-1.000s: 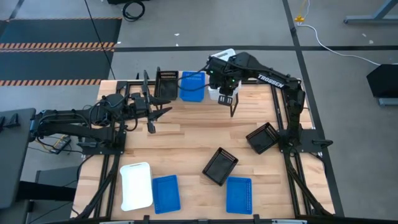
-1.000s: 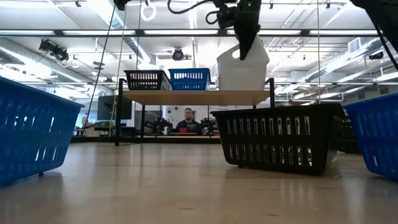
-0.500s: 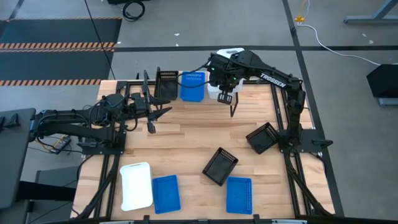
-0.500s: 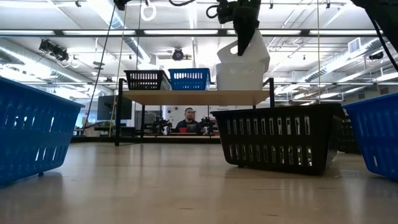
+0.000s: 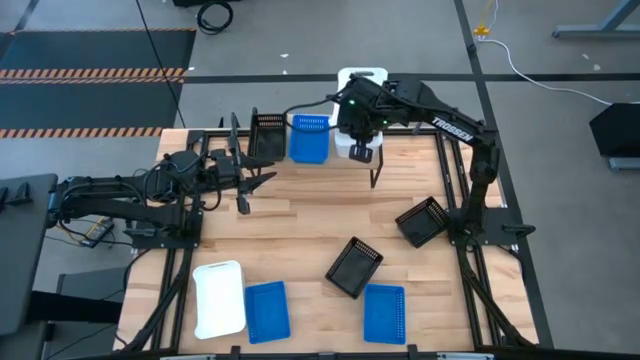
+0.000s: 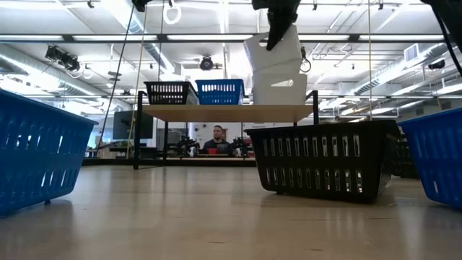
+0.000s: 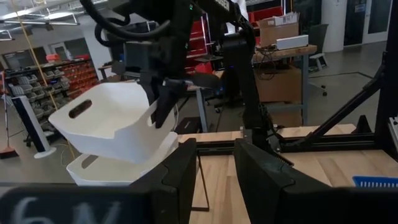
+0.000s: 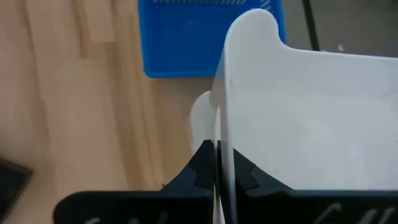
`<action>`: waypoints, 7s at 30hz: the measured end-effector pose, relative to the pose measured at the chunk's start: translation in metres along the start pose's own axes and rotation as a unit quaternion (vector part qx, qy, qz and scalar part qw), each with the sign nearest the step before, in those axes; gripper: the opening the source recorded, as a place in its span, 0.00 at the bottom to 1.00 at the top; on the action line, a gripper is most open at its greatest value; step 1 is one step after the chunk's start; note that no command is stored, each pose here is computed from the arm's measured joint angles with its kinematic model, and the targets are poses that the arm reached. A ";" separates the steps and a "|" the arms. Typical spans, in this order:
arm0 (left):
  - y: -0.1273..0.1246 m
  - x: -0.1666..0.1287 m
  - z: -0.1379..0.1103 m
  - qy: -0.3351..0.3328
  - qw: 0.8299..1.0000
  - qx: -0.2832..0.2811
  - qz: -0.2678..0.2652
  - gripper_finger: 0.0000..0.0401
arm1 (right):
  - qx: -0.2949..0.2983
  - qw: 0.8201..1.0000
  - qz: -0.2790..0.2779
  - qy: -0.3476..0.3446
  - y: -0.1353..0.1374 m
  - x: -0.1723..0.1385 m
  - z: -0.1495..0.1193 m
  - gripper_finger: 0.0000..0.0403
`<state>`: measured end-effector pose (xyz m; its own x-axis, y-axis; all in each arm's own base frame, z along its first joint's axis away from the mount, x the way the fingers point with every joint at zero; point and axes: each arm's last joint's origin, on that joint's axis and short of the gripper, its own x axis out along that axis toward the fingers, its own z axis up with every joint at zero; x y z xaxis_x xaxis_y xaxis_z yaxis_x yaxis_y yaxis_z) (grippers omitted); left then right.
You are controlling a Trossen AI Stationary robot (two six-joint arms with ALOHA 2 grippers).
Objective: Stack baskets on shelf by color
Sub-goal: Stack the top white bin on top of the other white bin on the shelf, then stack the bottom black bin on top of the other black bin on the shelf
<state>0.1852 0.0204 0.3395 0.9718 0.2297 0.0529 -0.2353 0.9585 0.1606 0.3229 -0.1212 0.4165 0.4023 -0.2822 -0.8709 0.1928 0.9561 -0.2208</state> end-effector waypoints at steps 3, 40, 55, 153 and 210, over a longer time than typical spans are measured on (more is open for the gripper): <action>0.000 0.000 0.000 0.000 1.000 0.000 0.000 0.29 | -0.006 1.000 0.009 -0.002 0.001 0.006 0.001 0.02; 0.000 0.000 -0.001 0.008 1.000 0.001 -0.001 0.29 | 0.003 0.998 0.059 0.023 -0.009 0.055 -0.010 0.02; 0.000 0.000 -0.002 0.011 1.000 0.002 -0.002 0.29 | 0.042 0.994 0.096 0.034 -0.007 0.047 -0.017 0.06; 0.003 -0.014 -0.001 0.027 1.000 0.013 0.005 0.29 | -0.069 0.996 0.053 -0.037 0.077 0.113 0.045 0.26; 0.002 -0.014 -0.002 0.031 0.999 0.003 0.004 0.29 | 0.139 0.962 0.130 0.195 0.158 0.075 -0.005 0.26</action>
<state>0.1713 0.0197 0.3373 0.9686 0.2484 -0.0075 -0.2437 0.9554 0.1667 0.3791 0.0086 0.3141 0.1132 0.0660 -0.9914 0.3854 0.9168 0.1050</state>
